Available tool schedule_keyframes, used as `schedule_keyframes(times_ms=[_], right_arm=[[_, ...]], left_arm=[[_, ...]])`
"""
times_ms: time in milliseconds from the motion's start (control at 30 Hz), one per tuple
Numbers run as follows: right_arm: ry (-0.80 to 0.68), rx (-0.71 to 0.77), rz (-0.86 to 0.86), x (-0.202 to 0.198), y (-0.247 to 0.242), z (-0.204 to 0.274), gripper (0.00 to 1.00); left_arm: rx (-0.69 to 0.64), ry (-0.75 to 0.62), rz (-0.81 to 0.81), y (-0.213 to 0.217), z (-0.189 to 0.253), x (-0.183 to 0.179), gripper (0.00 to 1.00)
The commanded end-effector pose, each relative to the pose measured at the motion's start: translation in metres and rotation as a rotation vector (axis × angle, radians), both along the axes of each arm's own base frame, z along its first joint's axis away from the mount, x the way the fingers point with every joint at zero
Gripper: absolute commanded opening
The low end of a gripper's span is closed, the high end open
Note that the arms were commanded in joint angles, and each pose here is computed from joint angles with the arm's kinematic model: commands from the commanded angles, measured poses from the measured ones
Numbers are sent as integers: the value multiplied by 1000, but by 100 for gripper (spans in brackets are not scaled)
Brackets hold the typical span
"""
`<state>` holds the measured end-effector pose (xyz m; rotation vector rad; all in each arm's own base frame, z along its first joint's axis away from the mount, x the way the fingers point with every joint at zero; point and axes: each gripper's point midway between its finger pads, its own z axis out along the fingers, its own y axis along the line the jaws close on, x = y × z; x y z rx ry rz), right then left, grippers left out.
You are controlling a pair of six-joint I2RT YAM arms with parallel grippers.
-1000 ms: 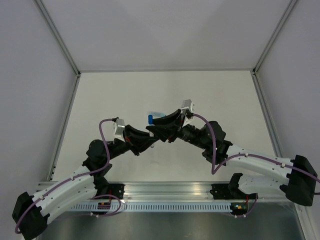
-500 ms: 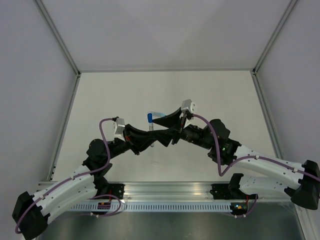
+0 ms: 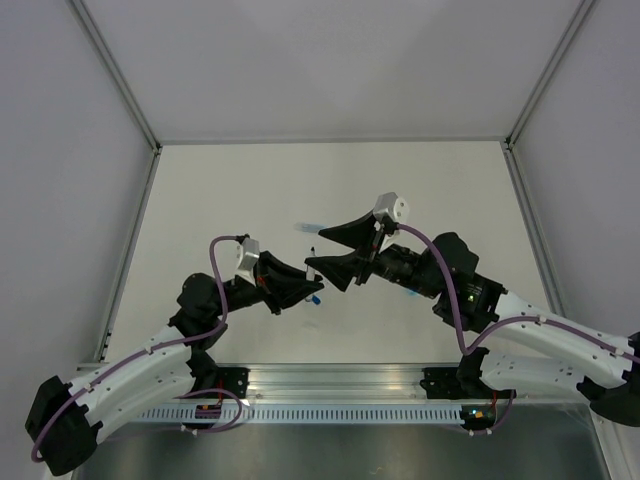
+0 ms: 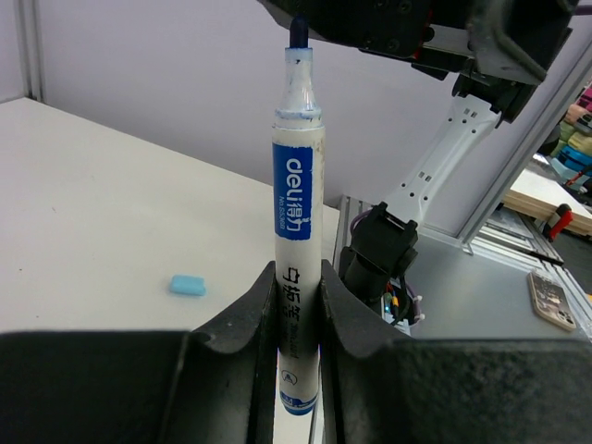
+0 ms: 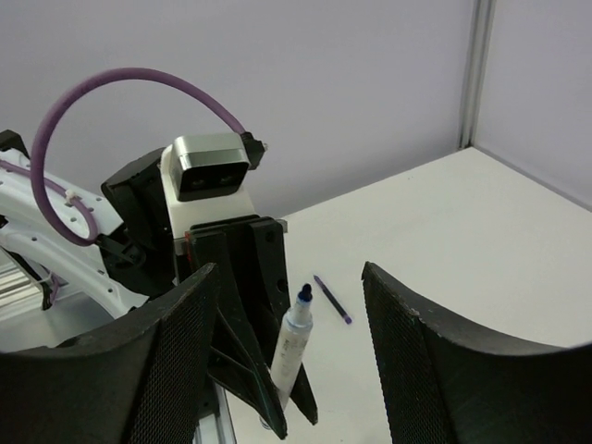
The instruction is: Insert the pens into the pen caps
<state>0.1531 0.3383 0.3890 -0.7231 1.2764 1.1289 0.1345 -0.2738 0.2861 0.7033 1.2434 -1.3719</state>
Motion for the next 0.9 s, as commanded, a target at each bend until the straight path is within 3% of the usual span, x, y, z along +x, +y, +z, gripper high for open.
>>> schedule_keyframes(times_ms=[0, 267, 333, 567, 867], right_arm=[[-14, 4, -84, 8, -16, 15, 69], [104, 16, -347, 41, -51, 11, 67], [189, -4, -478, 59, -63, -3, 66], [426, -290, -708, 75, -85, -97, 65], [559, -331, -895, 64, -138, -161, 65]], left_arm=[[-49, -101, -17, 2, 27, -6, 2], [-3, 44, 210, 10, 13, 38, 2], [6, 66, 259, 13, 10, 47, 2], [24, 210, 531, 40, -8, 87, 2], [91, 286, 647, 52, -24, 103, 2]])
